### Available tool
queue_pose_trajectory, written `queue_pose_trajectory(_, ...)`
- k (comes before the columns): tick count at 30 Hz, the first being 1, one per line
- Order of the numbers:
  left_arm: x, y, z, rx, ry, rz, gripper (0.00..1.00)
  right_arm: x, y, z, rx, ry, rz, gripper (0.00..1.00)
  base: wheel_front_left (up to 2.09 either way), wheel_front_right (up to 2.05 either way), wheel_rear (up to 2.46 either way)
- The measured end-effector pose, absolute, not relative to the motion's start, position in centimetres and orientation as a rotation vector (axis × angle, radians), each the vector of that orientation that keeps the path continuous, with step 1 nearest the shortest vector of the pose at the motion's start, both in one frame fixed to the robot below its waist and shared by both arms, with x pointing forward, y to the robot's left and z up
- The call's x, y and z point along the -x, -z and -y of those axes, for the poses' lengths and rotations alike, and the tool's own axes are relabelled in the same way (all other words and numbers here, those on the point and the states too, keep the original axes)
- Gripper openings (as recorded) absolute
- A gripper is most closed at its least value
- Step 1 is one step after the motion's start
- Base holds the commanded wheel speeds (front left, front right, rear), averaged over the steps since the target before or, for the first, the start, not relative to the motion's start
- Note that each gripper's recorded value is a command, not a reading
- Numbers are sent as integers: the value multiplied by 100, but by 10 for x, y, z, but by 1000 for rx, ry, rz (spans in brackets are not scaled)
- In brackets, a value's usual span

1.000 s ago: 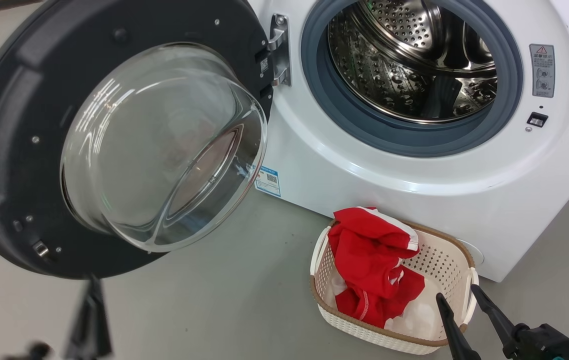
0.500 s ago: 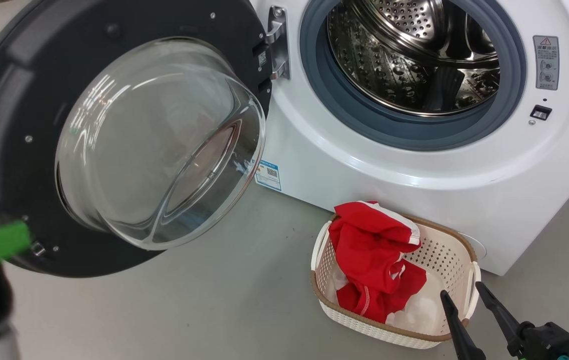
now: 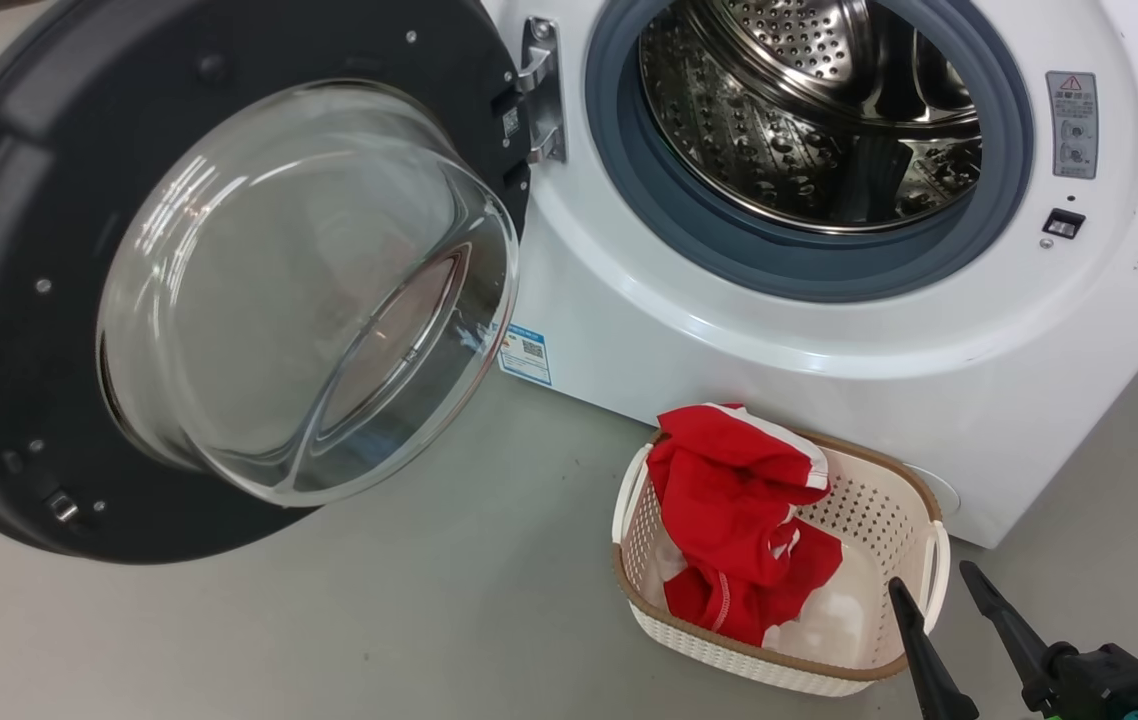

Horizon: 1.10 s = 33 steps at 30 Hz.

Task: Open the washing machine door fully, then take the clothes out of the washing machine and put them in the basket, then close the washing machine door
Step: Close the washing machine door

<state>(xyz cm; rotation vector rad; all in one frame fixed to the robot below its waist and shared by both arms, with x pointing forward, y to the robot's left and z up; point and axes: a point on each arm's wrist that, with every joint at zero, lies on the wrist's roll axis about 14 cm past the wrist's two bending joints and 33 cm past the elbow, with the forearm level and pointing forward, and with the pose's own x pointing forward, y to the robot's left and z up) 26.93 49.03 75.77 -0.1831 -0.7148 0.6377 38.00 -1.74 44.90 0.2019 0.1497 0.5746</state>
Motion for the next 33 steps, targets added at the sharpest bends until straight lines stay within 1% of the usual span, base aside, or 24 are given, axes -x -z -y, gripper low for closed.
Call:
queue_pose_trajectory(5,-289,-705,-525,481,-687,487,0,-380,-446,22,-206,-562,-158,100,0,0,0)
queue_pose_trajectory(8,-304,-672,-527,613,-672,310,0,-380,-444,26,-206,-550,-162,100,0,0,0)
queue_pose_trajectory(10,-309,-656,-526,671,-666,223,0,-381,-443,28,-206,-543,-163,100,0,0,0)
queue_pose_trajectory(16,-314,-625,-520,758,-639,18,0,-382,-441,32,-207,-531,-167,100,0,0,0)
queue_pose_trajectory(17,-314,-625,-520,758,-639,18,0,-382,-441,32,-207,-531,-167,100,0,0,0)
queue_pose_trajectory(20,-320,-610,-508,789,-600,-96,0,-382,-441,32,-208,-530,-168,100,0,0,0)
queue_pose_trajectory(21,-321,-603,-500,803,-571,-161,0,-382,-441,32,-206,-531,-166,100,0,0,0)
queue_pose_trajectory(27,-320,-597,-490,799,-522,-264,0,-382,-443,31,-203,-536,-160,100,0,0,0)
queue_pose_trajectory(33,-319,-604,-477,784,-440,-314,0,-382,-445,29,-202,-541,-156,100,0,0,0)
